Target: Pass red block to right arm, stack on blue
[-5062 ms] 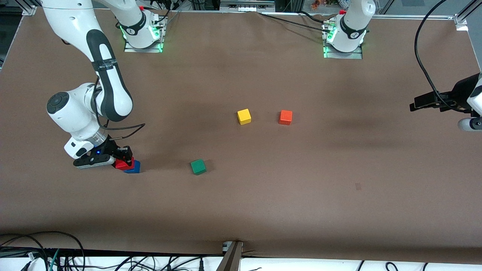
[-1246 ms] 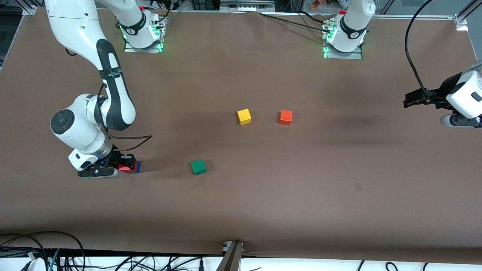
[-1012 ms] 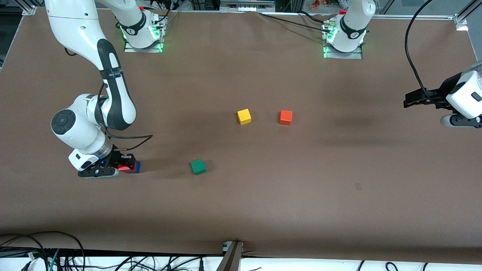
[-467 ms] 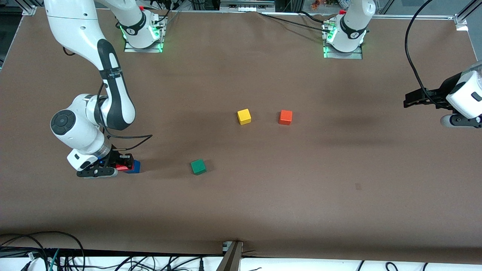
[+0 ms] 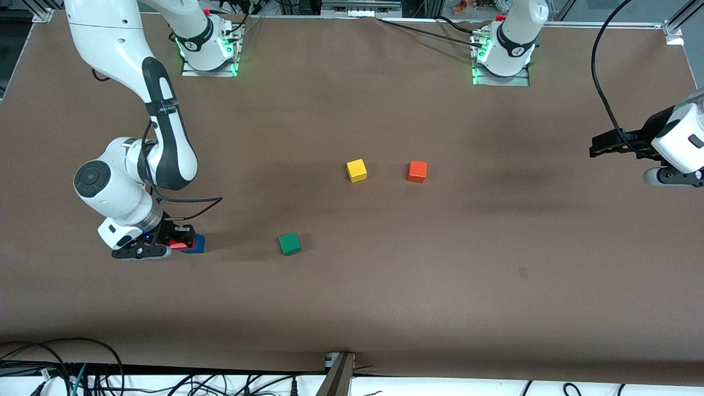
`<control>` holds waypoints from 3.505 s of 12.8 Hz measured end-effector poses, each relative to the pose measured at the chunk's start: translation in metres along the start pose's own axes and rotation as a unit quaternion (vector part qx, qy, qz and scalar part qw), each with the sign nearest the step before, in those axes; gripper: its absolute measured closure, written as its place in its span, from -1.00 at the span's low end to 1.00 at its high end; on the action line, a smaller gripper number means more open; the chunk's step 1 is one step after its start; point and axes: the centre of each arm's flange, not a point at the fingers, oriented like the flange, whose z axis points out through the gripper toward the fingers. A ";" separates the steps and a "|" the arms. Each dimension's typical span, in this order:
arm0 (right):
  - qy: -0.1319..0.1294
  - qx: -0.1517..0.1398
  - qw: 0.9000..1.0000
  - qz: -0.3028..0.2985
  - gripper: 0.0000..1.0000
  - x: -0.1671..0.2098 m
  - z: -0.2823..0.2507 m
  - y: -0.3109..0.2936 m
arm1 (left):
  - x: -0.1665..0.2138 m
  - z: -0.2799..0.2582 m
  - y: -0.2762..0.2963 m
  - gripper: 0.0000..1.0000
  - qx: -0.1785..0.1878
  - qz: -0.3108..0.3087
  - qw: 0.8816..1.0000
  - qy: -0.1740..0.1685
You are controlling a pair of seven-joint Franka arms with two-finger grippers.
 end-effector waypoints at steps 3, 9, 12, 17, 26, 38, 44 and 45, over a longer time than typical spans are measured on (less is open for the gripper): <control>0.000 0.000 1.000 0.000 -0.12 0.000 0.000 0.000 | 0.000 0.000 0.000 -1.00 0.000 0.000 1.000 0.000; 0.000 0.000 1.000 0.001 -0.21 0.000 0.000 0.000 | 0.000 0.000 0.000 -1.00 0.000 0.000 1.000 0.000; 0.002 0.000 1.000 0.001 -0.52 0.002 -0.002 -0.001 | 0.000 0.000 0.000 -1.00 0.000 0.000 1.000 0.000; 0.007 -0.001 1.000 0.001 -1.00 0.005 -0.006 0.001 | 0.000 0.000 0.000 -1.00 0.000 0.000 1.000 0.000; -0.025 0.040 0.998 0.047 -1.00 0.042 -0.118 -0.003 | 0.000 0.000 0.000 -1.00 0.000 0.000 1.000 0.000; -0.122 0.036 0.991 0.041 -1.00 -0.046 -0.328 0.046 | 0.000 0.001 -0.001 -1.00 0.000 -0.001 1.000 -0.001; -0.125 0.036 0.991 0.039 -1.00 -0.072 -0.337 0.048 | 0.001 -0.001 -0.001 -1.00 0.000 -0.001 1.000 0.004; -0.125 0.034 0.991 0.038 -1.00 -0.072 -0.338 0.047 | 0.001 -0.002 -0.001 -1.00 0.000 -0.001 1.000 0.006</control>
